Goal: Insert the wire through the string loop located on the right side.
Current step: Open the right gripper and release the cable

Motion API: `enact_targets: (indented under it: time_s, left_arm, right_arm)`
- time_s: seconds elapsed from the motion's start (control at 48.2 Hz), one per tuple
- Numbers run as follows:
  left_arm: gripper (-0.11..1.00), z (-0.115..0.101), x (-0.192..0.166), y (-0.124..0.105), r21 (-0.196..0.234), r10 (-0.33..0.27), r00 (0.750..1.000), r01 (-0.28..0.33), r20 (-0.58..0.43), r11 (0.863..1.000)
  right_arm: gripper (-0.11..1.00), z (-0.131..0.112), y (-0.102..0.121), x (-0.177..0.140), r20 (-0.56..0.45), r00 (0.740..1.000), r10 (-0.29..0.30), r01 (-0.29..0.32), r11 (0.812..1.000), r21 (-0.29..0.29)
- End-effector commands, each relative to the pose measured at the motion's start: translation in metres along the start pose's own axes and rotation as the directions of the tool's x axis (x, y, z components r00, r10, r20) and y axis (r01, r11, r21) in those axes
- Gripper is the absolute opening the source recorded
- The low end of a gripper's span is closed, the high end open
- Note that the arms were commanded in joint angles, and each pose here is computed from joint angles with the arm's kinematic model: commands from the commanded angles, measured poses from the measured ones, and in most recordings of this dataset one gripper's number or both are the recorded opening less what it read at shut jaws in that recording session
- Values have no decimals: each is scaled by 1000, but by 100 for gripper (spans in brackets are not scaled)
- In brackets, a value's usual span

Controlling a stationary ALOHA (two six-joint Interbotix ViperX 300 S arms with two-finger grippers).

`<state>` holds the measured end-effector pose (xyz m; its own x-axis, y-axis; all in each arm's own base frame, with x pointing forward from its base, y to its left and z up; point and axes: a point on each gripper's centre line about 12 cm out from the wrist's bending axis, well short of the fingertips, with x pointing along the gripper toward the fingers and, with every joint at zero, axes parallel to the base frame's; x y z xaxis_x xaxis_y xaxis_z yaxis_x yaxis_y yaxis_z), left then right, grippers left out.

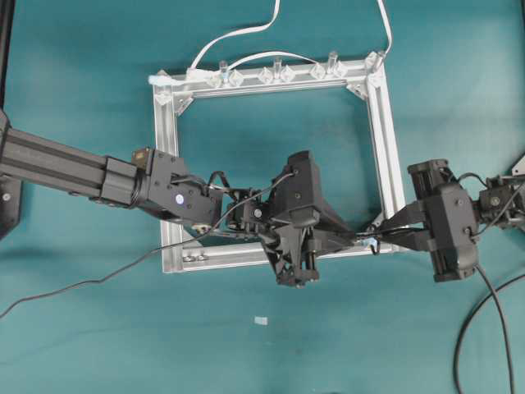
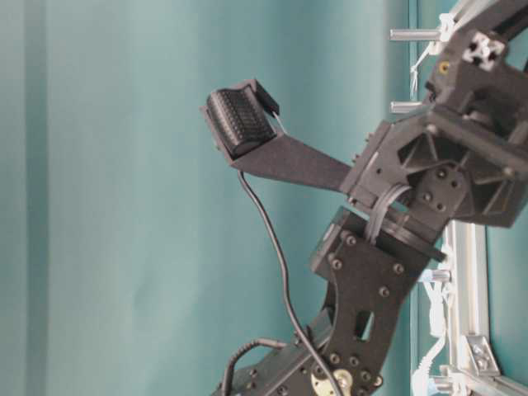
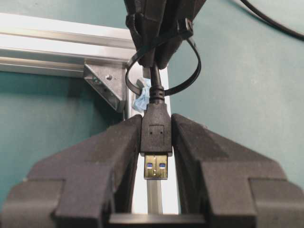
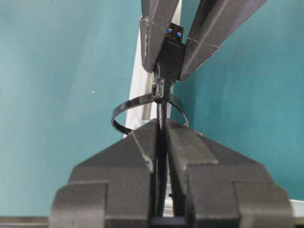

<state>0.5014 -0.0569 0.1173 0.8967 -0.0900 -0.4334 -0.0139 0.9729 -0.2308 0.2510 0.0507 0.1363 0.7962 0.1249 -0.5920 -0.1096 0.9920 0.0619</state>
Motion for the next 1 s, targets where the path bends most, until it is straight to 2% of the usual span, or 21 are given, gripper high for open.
enact_targets:
  time_s: [0.0,0.789,0.872,0.976]
  left_arm:
    - [22,19,-6,-7,12,-16,999,15,43,1000]
    - [22,18,-7,-7,12,-15,999,14,40,1000]
    - [22,19,-7,-7,12,-15,999,15,42,1000]
    - [22,19,-7,-7,10,-15,999,15,42,1000]
  right_arm:
    - [6,2,0,-1,9,1000,-1,1,1000,1]
    - [7,0,0,-1,7,1000,2,-2,1000,1]
    - [21,0,0,-1,7,1000,2,-2,1000,0]
    - [50,-2,0,-1,1,1000,2,-2,1000,0]
